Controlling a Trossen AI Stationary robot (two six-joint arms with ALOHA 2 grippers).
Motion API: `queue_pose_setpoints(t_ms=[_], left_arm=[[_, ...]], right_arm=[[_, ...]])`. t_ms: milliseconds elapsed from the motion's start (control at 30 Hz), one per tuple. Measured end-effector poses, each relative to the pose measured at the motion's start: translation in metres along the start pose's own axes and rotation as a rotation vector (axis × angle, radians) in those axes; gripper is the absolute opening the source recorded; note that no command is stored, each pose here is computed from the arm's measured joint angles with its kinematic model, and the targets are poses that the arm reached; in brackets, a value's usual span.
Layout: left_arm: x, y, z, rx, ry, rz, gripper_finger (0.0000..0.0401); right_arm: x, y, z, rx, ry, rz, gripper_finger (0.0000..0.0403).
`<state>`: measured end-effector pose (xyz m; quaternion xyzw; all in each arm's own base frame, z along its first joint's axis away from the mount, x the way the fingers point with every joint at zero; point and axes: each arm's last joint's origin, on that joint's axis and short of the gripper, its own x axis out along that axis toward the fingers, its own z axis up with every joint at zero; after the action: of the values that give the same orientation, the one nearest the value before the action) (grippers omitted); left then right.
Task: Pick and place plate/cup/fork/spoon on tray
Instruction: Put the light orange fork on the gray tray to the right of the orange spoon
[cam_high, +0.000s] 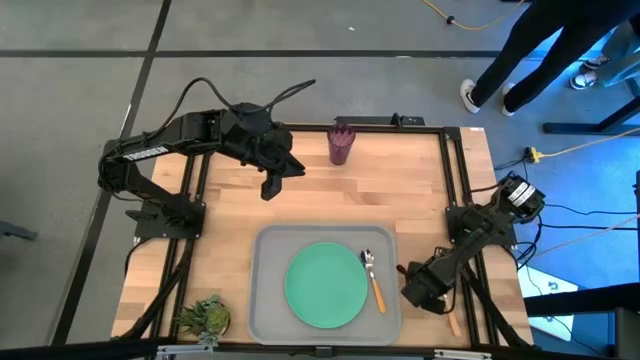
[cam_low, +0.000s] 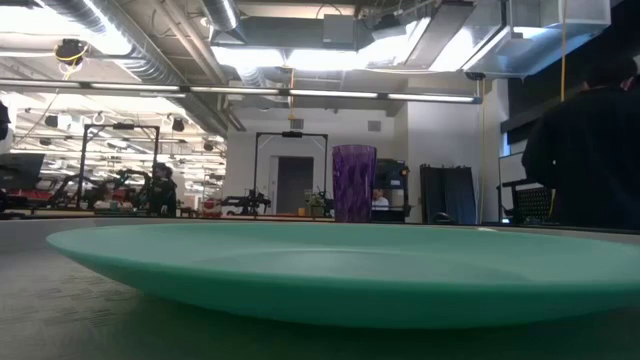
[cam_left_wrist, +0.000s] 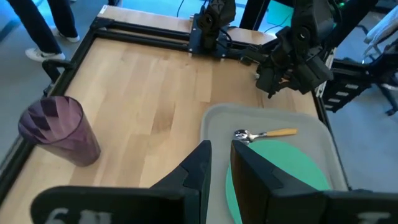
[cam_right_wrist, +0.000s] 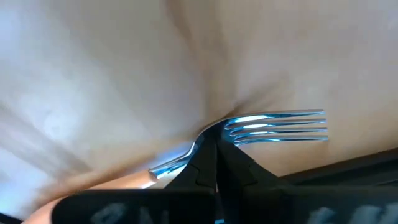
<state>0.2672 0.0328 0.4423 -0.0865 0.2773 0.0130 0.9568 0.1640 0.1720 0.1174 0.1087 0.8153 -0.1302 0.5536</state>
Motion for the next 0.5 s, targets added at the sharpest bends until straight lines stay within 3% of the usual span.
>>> queue_pose_setpoints(t_ms=[500], left_arm=[[0.0,0.0,-0.001,0.083,0.008,0.0,0.0053]], right_arm=[[-0.013,-0.034,0.042,0.097,-0.051,-0.047,0.0]])
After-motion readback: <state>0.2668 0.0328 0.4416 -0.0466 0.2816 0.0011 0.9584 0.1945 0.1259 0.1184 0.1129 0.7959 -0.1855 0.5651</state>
